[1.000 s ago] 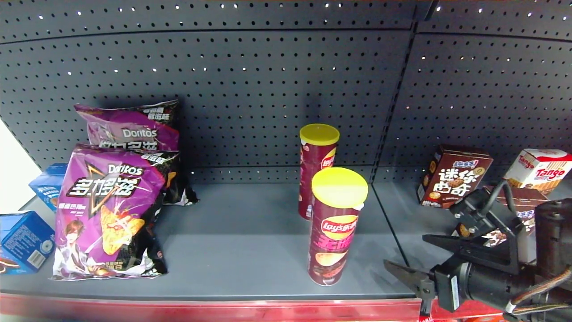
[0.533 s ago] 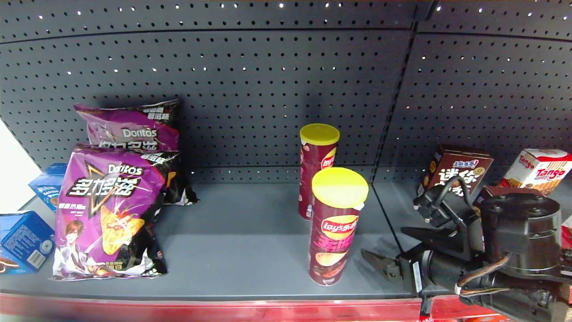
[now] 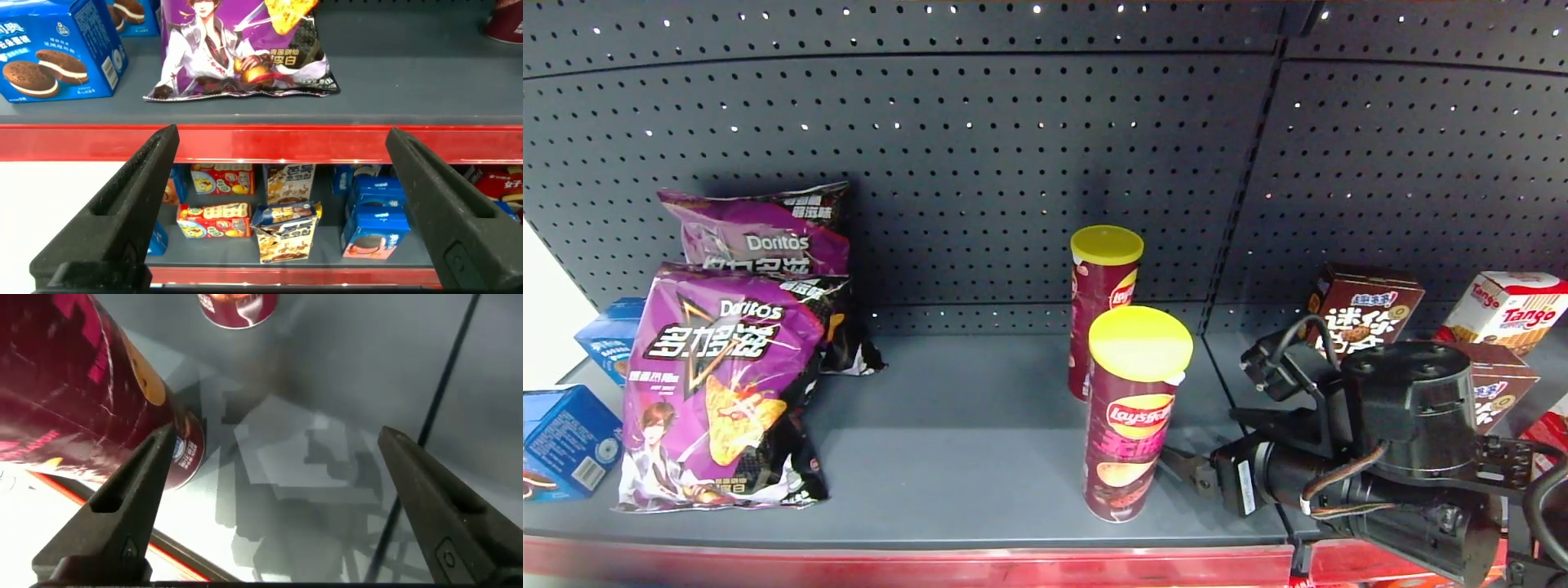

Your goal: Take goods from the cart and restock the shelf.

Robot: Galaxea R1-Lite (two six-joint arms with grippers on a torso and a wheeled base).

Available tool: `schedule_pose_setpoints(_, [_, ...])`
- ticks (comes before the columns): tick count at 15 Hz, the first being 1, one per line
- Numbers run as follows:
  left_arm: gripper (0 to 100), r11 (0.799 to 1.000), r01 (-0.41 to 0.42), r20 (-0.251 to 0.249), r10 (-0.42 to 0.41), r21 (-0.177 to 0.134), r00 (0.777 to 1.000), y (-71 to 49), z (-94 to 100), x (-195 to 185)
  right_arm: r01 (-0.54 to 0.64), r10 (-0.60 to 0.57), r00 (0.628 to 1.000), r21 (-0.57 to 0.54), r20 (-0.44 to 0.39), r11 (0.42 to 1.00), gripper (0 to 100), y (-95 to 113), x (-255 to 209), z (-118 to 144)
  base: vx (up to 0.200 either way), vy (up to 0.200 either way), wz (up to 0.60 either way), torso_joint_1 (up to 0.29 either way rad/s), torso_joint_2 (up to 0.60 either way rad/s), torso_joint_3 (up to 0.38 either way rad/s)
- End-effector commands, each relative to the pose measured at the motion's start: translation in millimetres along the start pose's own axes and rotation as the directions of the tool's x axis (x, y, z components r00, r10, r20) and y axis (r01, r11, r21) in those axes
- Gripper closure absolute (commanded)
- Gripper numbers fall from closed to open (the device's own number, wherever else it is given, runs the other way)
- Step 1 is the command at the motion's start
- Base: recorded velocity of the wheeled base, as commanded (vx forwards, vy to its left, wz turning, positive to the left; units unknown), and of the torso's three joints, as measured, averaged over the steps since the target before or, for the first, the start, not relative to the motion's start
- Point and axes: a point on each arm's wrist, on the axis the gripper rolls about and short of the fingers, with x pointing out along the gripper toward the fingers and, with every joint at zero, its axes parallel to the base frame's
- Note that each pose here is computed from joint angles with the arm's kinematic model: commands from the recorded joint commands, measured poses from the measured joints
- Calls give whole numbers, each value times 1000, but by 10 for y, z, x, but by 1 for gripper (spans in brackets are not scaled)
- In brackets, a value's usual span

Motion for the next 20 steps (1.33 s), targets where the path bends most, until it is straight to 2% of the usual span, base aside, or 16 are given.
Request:
schedule_pose_setpoints(1, [0,1000,-1,0,1,0,1000,0,-1,0,-9,9,1000,-4,-3,1000,0,27,15,-5,0,0,0,0,0,0])
schedule_pose_setpoints(5, [0,1000,-1,0,1,0,1000,0,-1,0,-9,9,1000,-10,1,1000,0,23,13,-12,0,0,0,0,0,0])
schedule_pose_setpoints(8, [0,1000,-1,0,1,0,1000,0,-1,0,37,-37,999,3,39,999,0,-92,-72,56,0,0,0,0,0,0])
schedule_pose_setpoints(9, [0,1000,-1,0,1,0,1000,0,-1,0,64,-62,995,-29,74,998,0,-164,-210,86,0,0,0,0,0,0])
schedule_pose_setpoints(12, [0,1000,-1,0,1,0,1000,0,-1,0,50,-34,987,-98,157,994,0,-235,-712,36,0,0,0,0,0,0])
schedule_pose_setpoints(17, [0,1000,-1,0,1,0,1000,0,-1,0,68,-19,940,-132,342,989,0,-358,-1563,78,0,0,0,0,0,0])
schedule_pose_setpoints(18, [0,1000,-1,0,1,0,1000,0,-1,0,80,-26,930,-135,366,988,0,-395,-1733,39,0,0,0,0,0,0])
schedule_pose_setpoints(19, [0,1000,-1,2,1,0,1000,0,3,-1,149,-84,897,-118,433,982,0,-501,-2153,-119,0,0,0,0,0,0])
schedule_pose_setpoints(20, [0,1000,-1,0,1,0,1000,0,-1,0,203,-140,876,-87,462,975,0,-546,-2376,-317,0,0,0,0,0,0])
